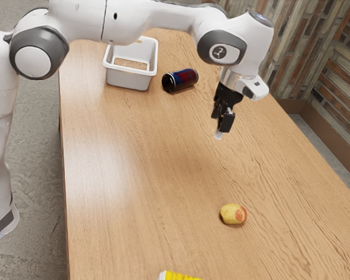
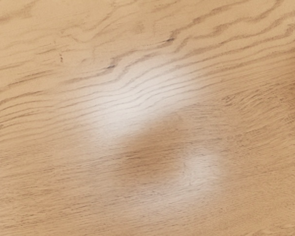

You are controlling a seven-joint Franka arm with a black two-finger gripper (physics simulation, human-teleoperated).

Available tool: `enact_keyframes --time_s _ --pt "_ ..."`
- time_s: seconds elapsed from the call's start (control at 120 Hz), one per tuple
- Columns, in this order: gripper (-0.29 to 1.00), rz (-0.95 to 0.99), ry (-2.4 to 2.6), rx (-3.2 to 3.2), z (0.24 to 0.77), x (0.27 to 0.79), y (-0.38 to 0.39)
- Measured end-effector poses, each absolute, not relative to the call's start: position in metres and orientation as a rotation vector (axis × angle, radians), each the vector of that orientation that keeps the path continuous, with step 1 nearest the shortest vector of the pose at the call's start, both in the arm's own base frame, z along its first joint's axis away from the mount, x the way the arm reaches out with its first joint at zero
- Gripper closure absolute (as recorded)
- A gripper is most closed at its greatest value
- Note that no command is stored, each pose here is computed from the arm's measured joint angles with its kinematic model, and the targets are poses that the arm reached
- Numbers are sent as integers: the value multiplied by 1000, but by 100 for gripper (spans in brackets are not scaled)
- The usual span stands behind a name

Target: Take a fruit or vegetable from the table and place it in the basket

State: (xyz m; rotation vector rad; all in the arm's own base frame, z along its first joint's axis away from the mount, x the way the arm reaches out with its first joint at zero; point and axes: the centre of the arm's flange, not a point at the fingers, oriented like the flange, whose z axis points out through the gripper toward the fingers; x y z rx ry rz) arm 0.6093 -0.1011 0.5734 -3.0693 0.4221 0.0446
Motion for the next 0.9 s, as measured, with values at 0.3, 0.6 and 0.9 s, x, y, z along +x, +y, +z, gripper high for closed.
enact_keyframes --time_s 0.3,0.6,0.9 --pt "0 29 593 -3114 504 637 -170" --pt "0 40 675 -3166 449 680 -208" --pt "0 35 761 -3156 450 668 -245"
